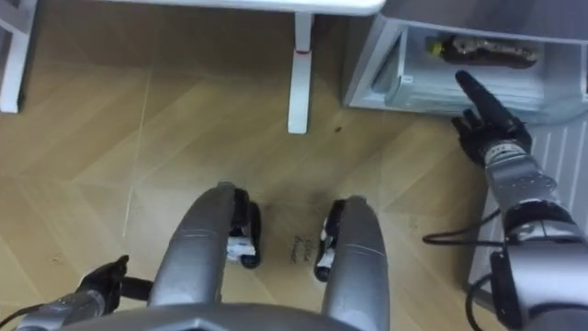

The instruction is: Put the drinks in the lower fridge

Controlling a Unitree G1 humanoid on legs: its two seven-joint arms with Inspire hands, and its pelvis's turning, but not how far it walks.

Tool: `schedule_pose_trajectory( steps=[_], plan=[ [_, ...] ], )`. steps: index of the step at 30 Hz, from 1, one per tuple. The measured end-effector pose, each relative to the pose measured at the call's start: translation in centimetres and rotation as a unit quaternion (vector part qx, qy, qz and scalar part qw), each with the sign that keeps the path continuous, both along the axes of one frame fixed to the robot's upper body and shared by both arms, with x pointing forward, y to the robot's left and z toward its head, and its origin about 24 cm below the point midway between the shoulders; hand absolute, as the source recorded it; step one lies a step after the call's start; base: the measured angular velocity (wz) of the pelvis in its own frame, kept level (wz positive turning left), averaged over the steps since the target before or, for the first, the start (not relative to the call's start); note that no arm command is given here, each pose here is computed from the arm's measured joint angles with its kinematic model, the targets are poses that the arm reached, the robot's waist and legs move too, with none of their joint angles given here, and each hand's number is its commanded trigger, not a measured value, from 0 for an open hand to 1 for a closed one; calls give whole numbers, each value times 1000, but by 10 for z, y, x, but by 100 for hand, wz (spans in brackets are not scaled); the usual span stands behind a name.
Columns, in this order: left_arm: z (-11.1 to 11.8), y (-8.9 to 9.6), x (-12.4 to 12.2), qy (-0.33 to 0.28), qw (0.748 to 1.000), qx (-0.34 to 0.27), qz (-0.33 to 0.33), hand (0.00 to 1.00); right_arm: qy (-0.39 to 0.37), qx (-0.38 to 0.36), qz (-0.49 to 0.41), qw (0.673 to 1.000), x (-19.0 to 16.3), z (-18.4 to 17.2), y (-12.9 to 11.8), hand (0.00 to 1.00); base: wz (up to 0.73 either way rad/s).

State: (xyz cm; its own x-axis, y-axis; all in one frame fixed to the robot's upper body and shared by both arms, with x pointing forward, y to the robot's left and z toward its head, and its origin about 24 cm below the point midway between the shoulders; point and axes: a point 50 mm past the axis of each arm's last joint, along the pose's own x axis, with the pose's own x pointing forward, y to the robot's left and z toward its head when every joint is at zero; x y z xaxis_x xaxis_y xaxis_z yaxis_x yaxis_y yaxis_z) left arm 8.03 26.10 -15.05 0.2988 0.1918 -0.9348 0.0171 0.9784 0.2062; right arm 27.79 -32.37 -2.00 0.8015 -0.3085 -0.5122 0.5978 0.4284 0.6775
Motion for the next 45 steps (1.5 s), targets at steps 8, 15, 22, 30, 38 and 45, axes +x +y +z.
schedule_pose_trajectory(
  steps=[8,15,22,30,38,45],
  plan=[
    [1,-7,7,-8,1000,-1,-11,0,-38,19,-50,998,6,10,-5,0,6],
    [3,-9,12,-28,999,-6,-17,0,-73,34,-80,993,17,25,-5,0,-3],
    [3,-10,4,-30,999,-8,-16,0,-92,39,-89,991,27,38,-3,0,2],
    [2,-4,-10,-23,1000,-8,-12,0,-138,44,-92,985,48,69,2,0,4],
    [2,3,-31,-9,1000,-10,20,0,-155,39,-136,978,48,80,-3,0,2],
    [4,18,-57,0,999,7,46,0,-159,59,-171,971,57,105,1,0,8]
  ],
)
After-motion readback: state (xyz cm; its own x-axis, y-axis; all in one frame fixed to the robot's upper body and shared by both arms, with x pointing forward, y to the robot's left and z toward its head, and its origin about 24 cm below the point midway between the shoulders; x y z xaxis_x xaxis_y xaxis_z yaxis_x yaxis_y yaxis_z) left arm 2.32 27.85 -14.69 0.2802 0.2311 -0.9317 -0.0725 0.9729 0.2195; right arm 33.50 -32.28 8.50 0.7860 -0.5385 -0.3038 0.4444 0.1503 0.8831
